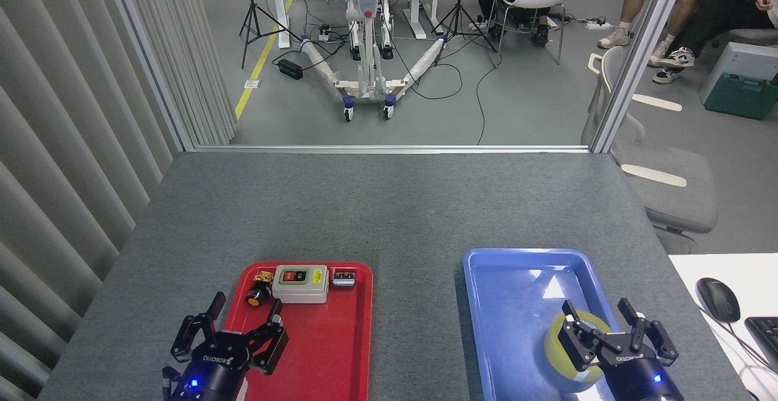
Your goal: Place and move tape with both arms
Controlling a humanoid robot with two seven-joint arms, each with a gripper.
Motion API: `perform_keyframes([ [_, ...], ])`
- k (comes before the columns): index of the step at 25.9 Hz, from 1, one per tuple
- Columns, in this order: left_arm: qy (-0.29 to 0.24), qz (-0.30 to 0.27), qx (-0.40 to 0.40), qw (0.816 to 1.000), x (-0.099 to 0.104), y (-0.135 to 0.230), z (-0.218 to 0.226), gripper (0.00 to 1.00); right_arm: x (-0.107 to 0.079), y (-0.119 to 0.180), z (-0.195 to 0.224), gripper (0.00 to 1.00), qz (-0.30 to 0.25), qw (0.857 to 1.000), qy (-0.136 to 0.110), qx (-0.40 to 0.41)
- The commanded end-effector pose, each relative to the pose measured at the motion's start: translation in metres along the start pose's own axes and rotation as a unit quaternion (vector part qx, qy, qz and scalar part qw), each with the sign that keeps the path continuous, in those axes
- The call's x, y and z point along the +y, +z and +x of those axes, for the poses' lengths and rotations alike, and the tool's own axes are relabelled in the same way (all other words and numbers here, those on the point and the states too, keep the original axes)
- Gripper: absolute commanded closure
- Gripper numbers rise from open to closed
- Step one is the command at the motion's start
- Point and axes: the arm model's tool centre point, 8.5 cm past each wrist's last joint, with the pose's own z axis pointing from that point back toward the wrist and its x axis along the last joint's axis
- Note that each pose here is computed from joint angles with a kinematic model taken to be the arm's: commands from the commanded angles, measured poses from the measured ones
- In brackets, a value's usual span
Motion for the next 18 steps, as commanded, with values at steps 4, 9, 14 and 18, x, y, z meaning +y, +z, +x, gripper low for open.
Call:
perform_keyframes([
  [4, 0.003, 0.004, 0.002, 1.0, 0.001, -0.001, 0.002, 0.0, 0.002, 0.013, -0.007, 0.0, -0.07, 0.994, -0.026, 0.074],
  [9, 0.012, 0.019, 0.001, 1.0, 0.001, -0.001, 0.006, 0.0, 0.006, 0.016, -0.007, 0.0, -0.064, 0.995, -0.021, 0.078],
  [14, 0.017, 0.026, -0.005, 1.0, 0.004, 0.0, 0.004, 0.0, 0.007, 0.015, -0.004, 0.0, -0.057, 0.996, -0.007, 0.073],
  [18, 0.028, 0.032, 0.022, 0.999, 0.01, 0.002, -0.022, 0.0, 0.012, 0.015, 0.006, 0.0, -0.047, 0.997, 0.015, 0.052],
])
